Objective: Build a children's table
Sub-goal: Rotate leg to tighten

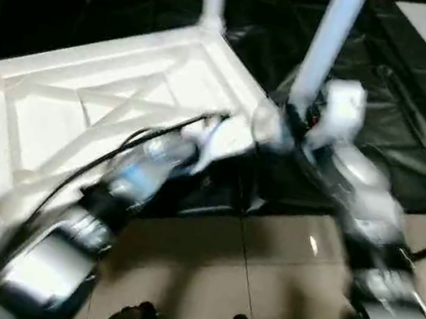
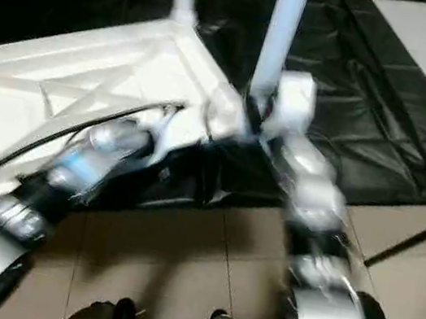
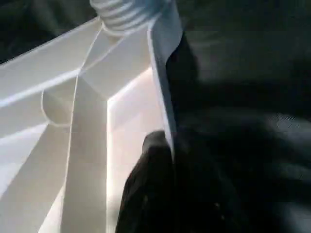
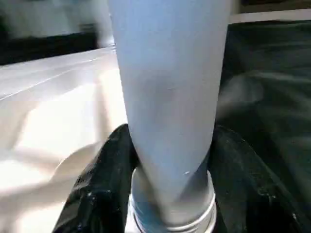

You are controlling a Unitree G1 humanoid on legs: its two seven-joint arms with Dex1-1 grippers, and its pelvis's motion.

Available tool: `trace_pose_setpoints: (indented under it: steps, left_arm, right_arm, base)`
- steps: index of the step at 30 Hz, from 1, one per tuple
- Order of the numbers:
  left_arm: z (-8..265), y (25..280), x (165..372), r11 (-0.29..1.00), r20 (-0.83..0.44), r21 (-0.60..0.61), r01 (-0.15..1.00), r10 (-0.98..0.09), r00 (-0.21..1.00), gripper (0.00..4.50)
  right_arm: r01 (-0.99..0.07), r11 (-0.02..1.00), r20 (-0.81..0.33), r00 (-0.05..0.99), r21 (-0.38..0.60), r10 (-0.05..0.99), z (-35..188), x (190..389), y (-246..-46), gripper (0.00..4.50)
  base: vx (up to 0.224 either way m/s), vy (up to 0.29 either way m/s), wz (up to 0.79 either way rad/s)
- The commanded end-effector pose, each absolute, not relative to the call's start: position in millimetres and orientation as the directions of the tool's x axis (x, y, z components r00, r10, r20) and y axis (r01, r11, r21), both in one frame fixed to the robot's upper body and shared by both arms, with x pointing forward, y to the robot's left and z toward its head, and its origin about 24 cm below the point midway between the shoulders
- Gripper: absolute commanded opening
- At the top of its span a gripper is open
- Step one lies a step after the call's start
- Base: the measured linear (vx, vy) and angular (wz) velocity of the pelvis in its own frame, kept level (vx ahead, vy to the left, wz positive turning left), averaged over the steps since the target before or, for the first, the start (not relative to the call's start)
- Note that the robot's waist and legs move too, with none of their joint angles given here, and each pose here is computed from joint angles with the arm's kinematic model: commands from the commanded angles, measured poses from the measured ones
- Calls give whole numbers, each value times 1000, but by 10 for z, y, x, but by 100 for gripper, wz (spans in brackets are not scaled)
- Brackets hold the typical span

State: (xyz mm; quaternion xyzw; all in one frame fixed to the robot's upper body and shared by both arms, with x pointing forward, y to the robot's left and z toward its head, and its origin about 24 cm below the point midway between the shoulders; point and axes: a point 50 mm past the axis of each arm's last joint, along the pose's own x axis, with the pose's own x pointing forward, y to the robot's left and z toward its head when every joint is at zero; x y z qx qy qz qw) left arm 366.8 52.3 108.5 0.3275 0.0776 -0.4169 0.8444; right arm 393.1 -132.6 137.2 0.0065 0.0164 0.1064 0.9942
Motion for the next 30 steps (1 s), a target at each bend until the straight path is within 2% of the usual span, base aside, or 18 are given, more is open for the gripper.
trace_pose_setpoints:
  steps: [1, 3, 5, 6, 7, 12, 13, 14, 15, 17, 18, 20, 21, 23, 24, 25, 30]
  left_arm:
    - [1361, 88, 3529, 331, -277, 538, 776, -799, 533, 0]
    - [1353, 113, 3543, 327, -278, 561, 761, -791, 545, 0]
    - [1319, 168, 3552, 316, -291, 579, 752, -781, 552, 0]
    - [1298, 207, 3558, 318, -297, 582, 749, -774, 559, 0]
    - [1258, 302, 3571, 316, -308, 598, 737, -758, 575, 0]
    - [1191, 446, 3590, 326, -314, 613, 720, -736, 600, 0]
    - [1174, 482, 3586, 324, -314, 616, 718, -735, 601, 0]
    - [1154, 517, 3568, 309, -314, 619, 722, -745, 589, 0]
    - [1151, 524, 3563, 305, -314, 620, 723, -748, 585, 0]
    - [1105, 578, 3475, 247, -327, 603, 758, -790, 518, 0]
    - [1105, 578, 3475, 247, -327, 603, 758, -790, 518, 0]
    - [1069, 596, 3380, 186, -345, 578, 794, -826, 445, 0]
    - [1036, 602, 3263, 110, -355, 547, 830, -868, 349, 0]
    - [1020, 610, 3162, 52, -352, 519, 853, -897, 269, 0]
    - [1020, 611, 3158, 50, -352, 518, 854, -898, 266, 0]
    - [1011, 621, 3056, -7, -352, 494, 869, -916, 193, 0]
    - [1001, 610, 2948, -71, -356, 488, 870, -926, 124, 0]
  right_arm:
    - [15, 999, -124, 992, 48, -9, 1171, 3981, -1617, 189]
    - [-102, 992, -121, 987, 73, 110, 1192, 4002, -1486, 189]
    - [-170, 985, -88, 981, 38, 173, 1243, 3995, -1459, 189]
    - [-200, 980, -67, 978, -4, 199, 1275, 3985, -1466, 244]
    - [-231, 971, -22, 973, -65, 230, 1343, 3948, -1527, 244]
    - [-290, 951, 50, 954, -106, 297, 1424, 3845, -1672, 293]
    - [-318, 940, 65, 943, -121, 327, 1442, 3788, -1715, 297]
    - [-390, 912, 76, 913, -126, 401, 1456, 3693, -1747, 306]
    - [-409, 904, 77, 904, -127, 420, 1459, 3671, -1751, 317]
    - [-560, 811, 45, 818, -166, 574, 1469, 3400, -1843, 335]
    - [-560, 811, 45, 818, -166, 574, 1469, 3400, -1843, 343]
    - [-581, 783, 13, 801, -222, 599, 1478, 3285, -1944, 361]
    - [-623, 751, -19, 772, -218, 635, 1492, 3182, -2017, 361]
    - [-665, 716, -54, 740, -212, 671, 1497, 3099, -2063, 370]
    - [-667, 714, -55, 738, -212, 673, 1497, 3096, -2065, 370]
    - [-711, 671, -97, 698, -213, 709, 1492, 3011, -2115, 370]
    - [-771, 612, -153, 636, -176, 756, 1442, 2895, -2150, 370]
  base:
    - [0, 0, 0]
    - [0, 0, 0]
    - [0, 0, 0]
    - [53, -13, 2]
    - [53, -13, 2]
    - [32, -12, 1]
    - [0, 0, 0]
    - [0, 0, 0]
    - [0, 0, 0]
    - [0, 0, 0]
    - [0, 0, 0]
    - [0, 0, 0]
    - [0, 0, 0]
    - [0, 0, 0]
    - [0, 0, 0]
    - [0, 0, 0]
    - [0, 0, 0]
